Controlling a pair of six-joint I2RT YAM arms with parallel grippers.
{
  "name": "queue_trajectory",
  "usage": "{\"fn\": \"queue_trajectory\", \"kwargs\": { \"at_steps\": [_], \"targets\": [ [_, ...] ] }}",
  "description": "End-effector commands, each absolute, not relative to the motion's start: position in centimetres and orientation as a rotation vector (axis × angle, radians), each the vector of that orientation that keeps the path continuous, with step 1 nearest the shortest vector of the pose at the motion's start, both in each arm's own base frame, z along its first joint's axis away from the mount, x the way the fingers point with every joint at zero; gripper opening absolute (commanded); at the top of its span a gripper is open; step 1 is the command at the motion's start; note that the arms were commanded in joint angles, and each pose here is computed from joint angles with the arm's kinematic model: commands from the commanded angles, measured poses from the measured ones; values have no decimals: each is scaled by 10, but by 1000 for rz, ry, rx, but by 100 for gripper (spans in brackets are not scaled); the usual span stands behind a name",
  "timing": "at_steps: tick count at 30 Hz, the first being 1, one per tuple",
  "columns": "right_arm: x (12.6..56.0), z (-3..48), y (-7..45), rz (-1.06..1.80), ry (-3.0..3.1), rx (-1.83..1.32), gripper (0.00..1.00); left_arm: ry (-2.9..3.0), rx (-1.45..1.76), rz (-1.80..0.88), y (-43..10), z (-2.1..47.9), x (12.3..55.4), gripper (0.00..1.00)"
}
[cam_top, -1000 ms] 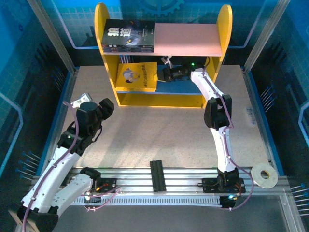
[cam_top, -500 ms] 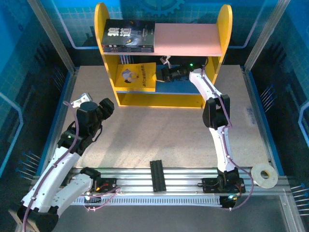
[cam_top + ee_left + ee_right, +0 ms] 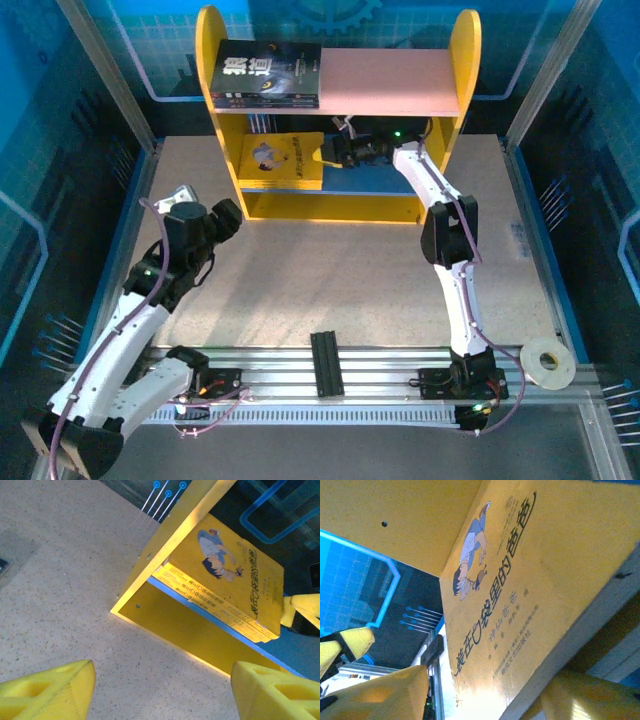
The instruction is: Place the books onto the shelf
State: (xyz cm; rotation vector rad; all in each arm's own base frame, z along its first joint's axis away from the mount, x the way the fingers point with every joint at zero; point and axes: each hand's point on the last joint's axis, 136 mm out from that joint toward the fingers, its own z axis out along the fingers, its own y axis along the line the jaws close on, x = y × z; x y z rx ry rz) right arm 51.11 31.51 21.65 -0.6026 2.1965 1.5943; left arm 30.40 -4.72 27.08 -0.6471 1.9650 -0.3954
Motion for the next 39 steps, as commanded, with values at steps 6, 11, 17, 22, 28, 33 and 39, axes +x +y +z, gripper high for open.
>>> {"fn": "queue_trajectory", "kwargs": {
  "at_steps": [6,11,17,22,28,33,39],
  "targets": [
    [511,224,291,1454,2193,-593,73,1975,-531,-388,-52,297,317,74],
    [505,222,289,1440,2195,-585,73,2038,-496,-454,-67,283,331,74],
    [494,213,295,1459,2191,-579,73,2084,-454,-573,-92,262,351,74],
    [485,205,299,1456,2195,-567,73,2089,-443,-637,-106,248,370,74],
    [473,202,304,1427,2182,-573,69,2084,-450,-685,-116,233,394,74],
    [468,196,308,1402,2195,-587,68,2080,-438,-709,-124,222,410,74],
    [467,192,312,1404,2204,-591,68,2099,-445,-717,-127,209,426,74]
  ]
}}
